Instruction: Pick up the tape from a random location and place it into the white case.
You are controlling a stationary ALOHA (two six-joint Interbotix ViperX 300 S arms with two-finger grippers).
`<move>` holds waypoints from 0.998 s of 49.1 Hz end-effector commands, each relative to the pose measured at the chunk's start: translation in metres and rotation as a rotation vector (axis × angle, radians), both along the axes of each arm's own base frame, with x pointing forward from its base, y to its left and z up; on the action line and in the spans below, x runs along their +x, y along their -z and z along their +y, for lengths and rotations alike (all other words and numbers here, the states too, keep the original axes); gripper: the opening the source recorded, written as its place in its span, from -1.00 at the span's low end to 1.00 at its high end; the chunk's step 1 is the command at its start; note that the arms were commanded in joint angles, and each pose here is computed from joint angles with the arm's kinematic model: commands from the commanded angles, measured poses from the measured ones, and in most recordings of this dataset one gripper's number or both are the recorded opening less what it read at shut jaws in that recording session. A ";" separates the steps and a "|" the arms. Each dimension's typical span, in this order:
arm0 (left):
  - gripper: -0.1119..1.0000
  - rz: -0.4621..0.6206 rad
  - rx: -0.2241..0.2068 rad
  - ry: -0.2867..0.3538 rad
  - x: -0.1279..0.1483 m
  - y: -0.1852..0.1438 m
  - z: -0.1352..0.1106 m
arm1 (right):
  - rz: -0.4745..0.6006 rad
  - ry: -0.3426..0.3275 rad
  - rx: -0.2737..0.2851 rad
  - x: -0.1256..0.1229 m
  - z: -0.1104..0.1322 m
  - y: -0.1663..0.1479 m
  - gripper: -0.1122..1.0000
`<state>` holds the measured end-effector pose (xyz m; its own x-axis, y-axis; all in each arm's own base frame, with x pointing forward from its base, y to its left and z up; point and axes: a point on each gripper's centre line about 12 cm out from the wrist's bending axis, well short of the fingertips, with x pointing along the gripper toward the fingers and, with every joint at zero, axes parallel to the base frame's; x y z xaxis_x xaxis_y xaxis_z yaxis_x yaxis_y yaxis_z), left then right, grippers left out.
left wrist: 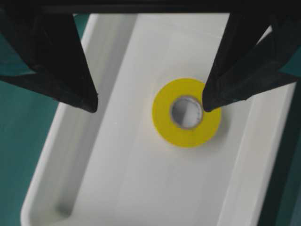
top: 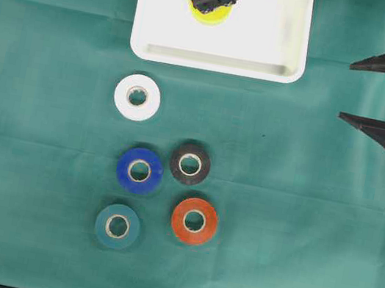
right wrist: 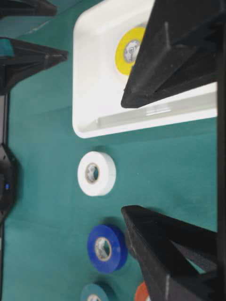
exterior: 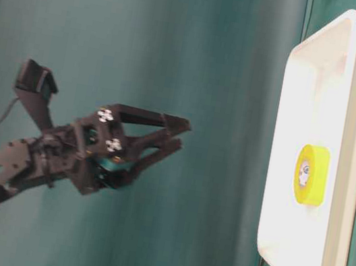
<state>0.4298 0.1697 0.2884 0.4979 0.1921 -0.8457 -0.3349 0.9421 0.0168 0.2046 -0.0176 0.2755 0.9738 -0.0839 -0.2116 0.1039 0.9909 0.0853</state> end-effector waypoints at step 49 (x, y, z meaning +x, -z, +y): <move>0.99 -0.079 -0.006 0.199 -0.024 -0.032 -0.113 | -0.027 0.000 -0.010 0.003 -0.001 -0.011 0.87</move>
<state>0.4102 0.0688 0.3016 0.5472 0.0887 -0.8323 -0.1593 0.9872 0.0005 0.2044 -0.0179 0.2762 0.9739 -0.0855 -0.2101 0.1045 0.9912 0.0809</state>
